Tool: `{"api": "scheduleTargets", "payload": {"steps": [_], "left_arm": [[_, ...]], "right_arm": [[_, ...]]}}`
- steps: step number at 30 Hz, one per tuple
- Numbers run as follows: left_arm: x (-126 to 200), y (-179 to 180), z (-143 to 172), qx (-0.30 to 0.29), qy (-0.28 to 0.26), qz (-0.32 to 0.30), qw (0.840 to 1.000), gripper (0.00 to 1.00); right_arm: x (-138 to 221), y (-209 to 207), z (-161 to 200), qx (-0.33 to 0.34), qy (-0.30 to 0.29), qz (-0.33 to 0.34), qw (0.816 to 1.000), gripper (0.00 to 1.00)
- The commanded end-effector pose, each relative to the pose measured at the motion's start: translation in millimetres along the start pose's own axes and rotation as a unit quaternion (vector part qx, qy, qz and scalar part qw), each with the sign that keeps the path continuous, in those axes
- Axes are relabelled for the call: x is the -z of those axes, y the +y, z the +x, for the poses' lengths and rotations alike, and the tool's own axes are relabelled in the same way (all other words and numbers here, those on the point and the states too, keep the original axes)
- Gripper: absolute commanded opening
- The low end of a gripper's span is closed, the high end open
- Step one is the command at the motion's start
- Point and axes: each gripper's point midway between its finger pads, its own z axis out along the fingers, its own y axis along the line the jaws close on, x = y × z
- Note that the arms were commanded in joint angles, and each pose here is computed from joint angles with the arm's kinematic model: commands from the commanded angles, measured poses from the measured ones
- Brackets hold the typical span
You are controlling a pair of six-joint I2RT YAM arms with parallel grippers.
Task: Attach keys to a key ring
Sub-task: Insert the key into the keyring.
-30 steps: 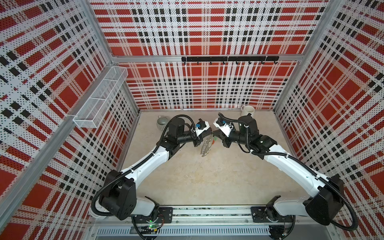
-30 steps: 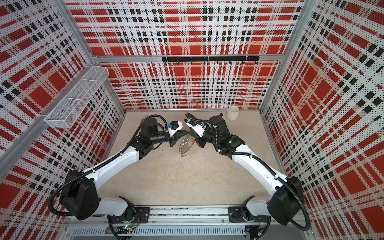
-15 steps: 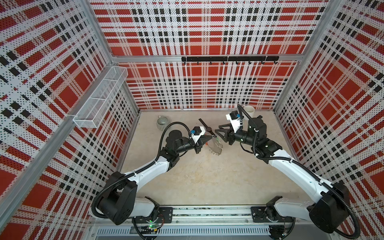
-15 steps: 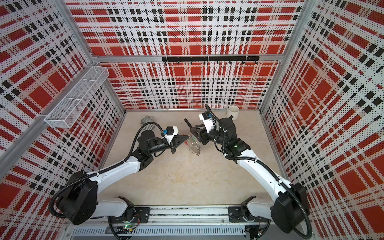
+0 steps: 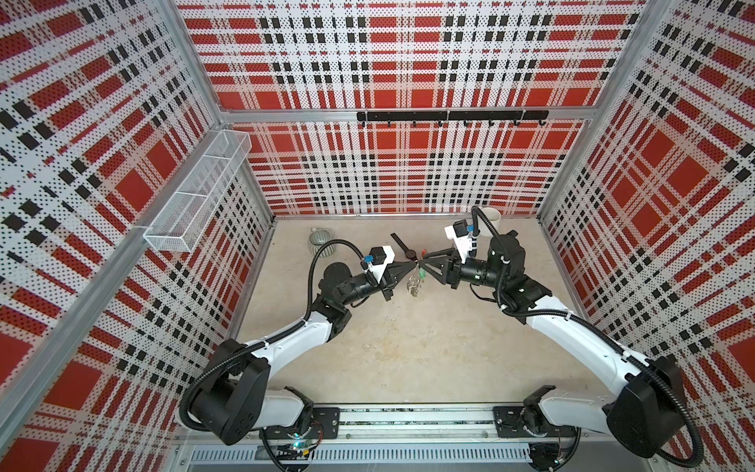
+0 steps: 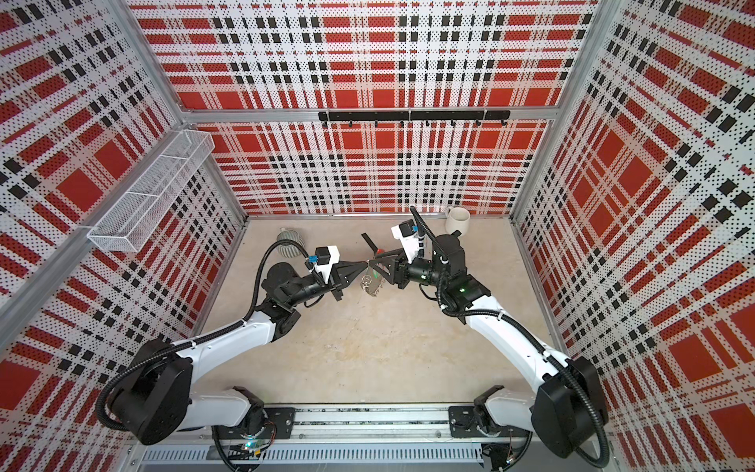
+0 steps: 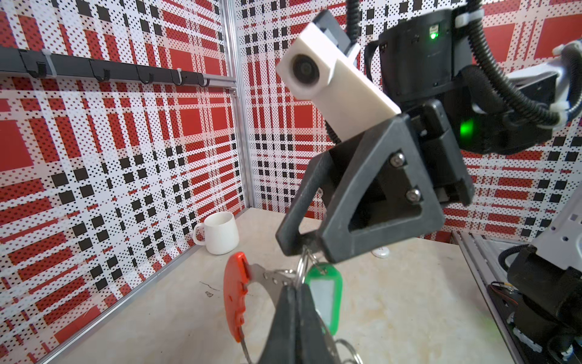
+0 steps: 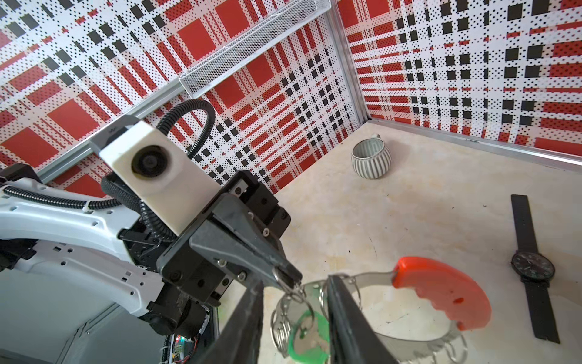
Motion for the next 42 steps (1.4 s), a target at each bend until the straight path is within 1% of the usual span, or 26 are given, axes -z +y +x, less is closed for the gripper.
{"api": "scheduleTargets", "payload": {"steps": [1, 11, 18, 20, 25, 29, 34, 35, 38, 40, 42], "left_arm": [[3.8, -2.7, -28.8, -0.020, -0.046, 0.000, 0.999, 0.00], [4.1, 0.4, -29.1, -0.009, -0.053, 0.001, 0.999, 0.00], [5.4, -0.5, -31.3, -0.012, -0.058, 0.001, 0.998, 0.00], [6.9, -1.6, -34.2, -0.012, -0.067, 0.000, 0.998, 0.00], [13.1, -5.3, -50.8, -0.004, -0.124, -0.007, 0.992, 0.00], [14.8, -11.2, -57.6, 0.014, -0.164, 0.003, 0.986, 0.00], [19.5, -16.4, -58.6, 0.036, -0.204, 0.014, 0.978, 0.00], [21.7, -17.0, -59.6, 0.048, -0.212, 0.017, 0.976, 0.00], [25.1, -16.7, -60.4, 0.050, -0.226, 0.017, 0.973, 0.00], [24.8, -16.5, -58.3, 0.056, -0.224, 0.018, 0.973, 0.00], [24.5, -17.2, -57.5, 0.060, -0.224, 0.021, 0.973, 0.00]], "right_arm": [[0.1, 4.7, -2.2, -0.002, -0.008, -0.021, 1.000, 0.31], [2.9, 7.0, -2.6, 0.002, -0.013, -0.026, 1.000, 0.11], [5.7, 4.3, -3.1, 0.002, -0.014, -0.022, 1.000, 0.10], [4.5, 2.0, -0.2, -0.003, -0.009, -0.020, 1.000, 0.10], [-3.0, -1.3, 13.6, -0.031, 0.009, -0.040, 0.999, 0.10], [-4.5, 5.5, 14.1, -0.043, 0.004, -0.061, 0.997, 0.12], [-5.8, 6.1, 14.2, -0.047, 0.008, -0.062, 0.997, 0.16], [-5.4, 5.6, 15.0, -0.047, 0.011, -0.060, 0.997, 0.19], [-1.8, 0.3, 15.2, -0.037, 0.013, -0.032, 0.999, 0.30], [4.1, -3.4, 11.1, -0.027, 0.008, -0.009, 1.000, 0.31], [13.5, -6.2, 1.6, -0.016, -0.006, 0.011, 1.000, 0.40]]}}
